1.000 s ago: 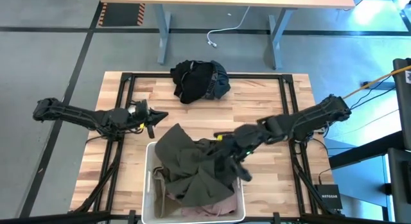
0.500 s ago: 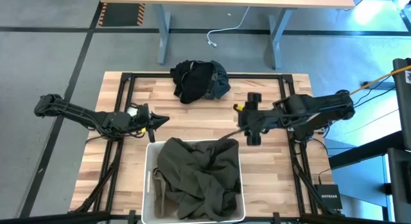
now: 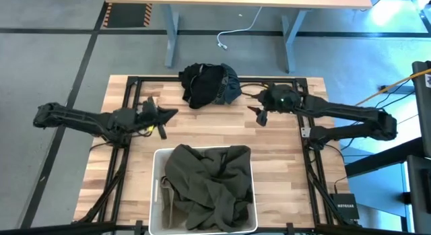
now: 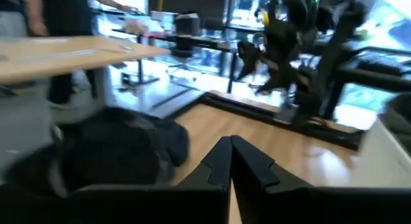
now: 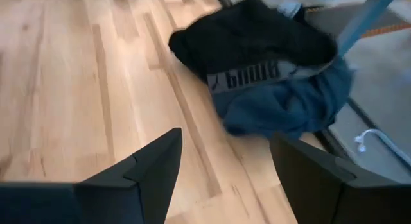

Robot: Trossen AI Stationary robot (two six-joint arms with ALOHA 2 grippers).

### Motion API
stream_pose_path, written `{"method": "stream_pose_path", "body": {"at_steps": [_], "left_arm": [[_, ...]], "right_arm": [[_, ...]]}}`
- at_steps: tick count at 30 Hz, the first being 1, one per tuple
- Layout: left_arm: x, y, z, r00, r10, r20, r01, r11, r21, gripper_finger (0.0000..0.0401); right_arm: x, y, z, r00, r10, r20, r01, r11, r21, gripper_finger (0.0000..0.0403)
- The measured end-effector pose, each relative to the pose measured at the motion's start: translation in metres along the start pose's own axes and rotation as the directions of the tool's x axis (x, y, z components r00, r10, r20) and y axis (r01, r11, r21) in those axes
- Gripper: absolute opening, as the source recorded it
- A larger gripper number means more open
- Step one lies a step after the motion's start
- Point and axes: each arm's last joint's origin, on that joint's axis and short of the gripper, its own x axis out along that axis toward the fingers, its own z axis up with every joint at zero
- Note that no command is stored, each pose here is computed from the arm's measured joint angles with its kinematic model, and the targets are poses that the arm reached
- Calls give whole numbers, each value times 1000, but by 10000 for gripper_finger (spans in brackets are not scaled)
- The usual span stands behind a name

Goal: Sort clothes
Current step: Adjust the white bin

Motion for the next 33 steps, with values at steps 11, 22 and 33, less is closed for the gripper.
{"method": "stream_pose_path", "body": {"at_steps": [11,22,33], "left_arm": [[54,39,55,968,218,-127,-202,971,129,0],[135,88,63,827,274,-491,-226,962,155,65],[179,97,52,671,261,-694,-230,963,140,180]], "right_arm": [[39,-22,-25,999,11,-51,-8,998,68,255],[62,-16,-40,983,108,-151,-97,992,84,255],[64,-16,-41,981,108,-158,-97,992,77,255]]}}
